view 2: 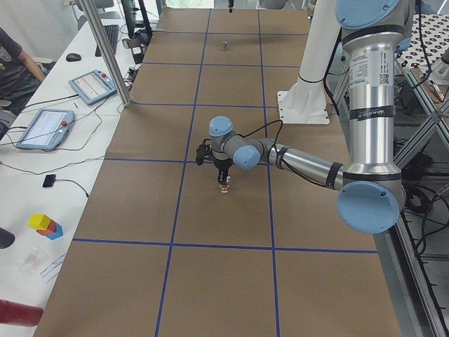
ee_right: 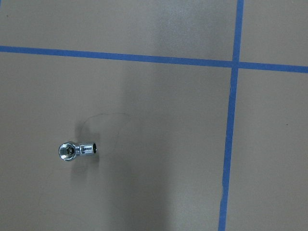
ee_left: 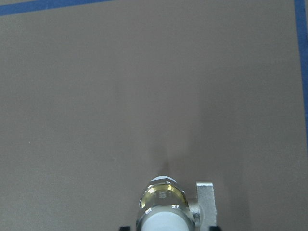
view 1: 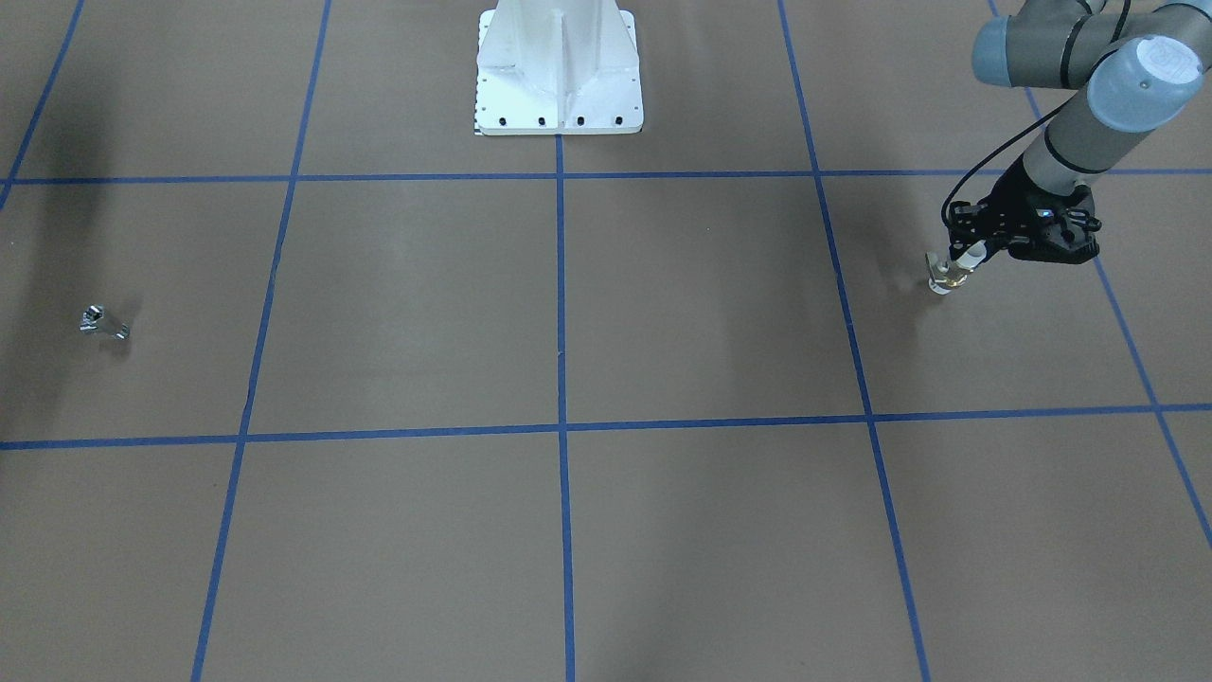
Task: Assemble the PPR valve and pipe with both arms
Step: 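Lower the left gripper onto the brass-and-white valve and grasp it, then carry the valve with the left gripper to the table centre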
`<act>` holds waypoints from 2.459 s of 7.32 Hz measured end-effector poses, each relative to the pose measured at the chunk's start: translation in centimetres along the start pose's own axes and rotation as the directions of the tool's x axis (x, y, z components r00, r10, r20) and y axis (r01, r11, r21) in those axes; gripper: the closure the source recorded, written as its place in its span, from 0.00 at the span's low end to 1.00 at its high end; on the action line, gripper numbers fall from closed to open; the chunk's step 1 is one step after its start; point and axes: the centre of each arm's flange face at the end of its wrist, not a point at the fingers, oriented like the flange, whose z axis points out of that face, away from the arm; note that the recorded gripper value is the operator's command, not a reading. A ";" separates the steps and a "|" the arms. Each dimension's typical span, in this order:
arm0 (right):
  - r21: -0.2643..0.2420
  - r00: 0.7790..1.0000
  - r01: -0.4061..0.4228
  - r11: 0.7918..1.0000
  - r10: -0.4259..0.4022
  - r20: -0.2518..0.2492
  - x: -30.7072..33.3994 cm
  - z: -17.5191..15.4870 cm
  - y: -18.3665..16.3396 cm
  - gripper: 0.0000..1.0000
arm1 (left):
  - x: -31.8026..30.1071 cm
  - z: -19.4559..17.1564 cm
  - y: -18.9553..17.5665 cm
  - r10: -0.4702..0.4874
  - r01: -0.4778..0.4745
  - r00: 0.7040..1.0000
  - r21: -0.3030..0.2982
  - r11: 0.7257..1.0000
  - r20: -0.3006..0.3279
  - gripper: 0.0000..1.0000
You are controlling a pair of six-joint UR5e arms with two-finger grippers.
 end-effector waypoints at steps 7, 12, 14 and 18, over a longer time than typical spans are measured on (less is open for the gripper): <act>0.013 1.000 0.015 1.000 -0.015 0.004 -0.4 -0.3 -0.2 0.00 | 25.0 -8.8 -4.9 -0.135 0.138 0.984 0.019 0.990 -0.118 1.00; 0.026 1.000 0.029 0.999 -0.029 0.005 -0.5 -0.4 -0.3 0.00 | 49.6 -8.6 -12.1 -0.208 0.211 0.977 0.060 0.976 -0.045 1.00; 0.026 1.000 0.028 0.999 -0.029 0.005 -0.5 -0.4 -0.3 0.00 | 52.6 -7.1 -15.2 -0.209 0.211 0.977 0.082 0.974 -0.035 1.00; 0.025 1.000 0.022 0.999 -0.022 0.005 -0.5 -0.4 -0.3 0.00 | 53.1 -3.9 -17.2 -0.217 0.218 0.976 0.080 0.973 -0.015 1.00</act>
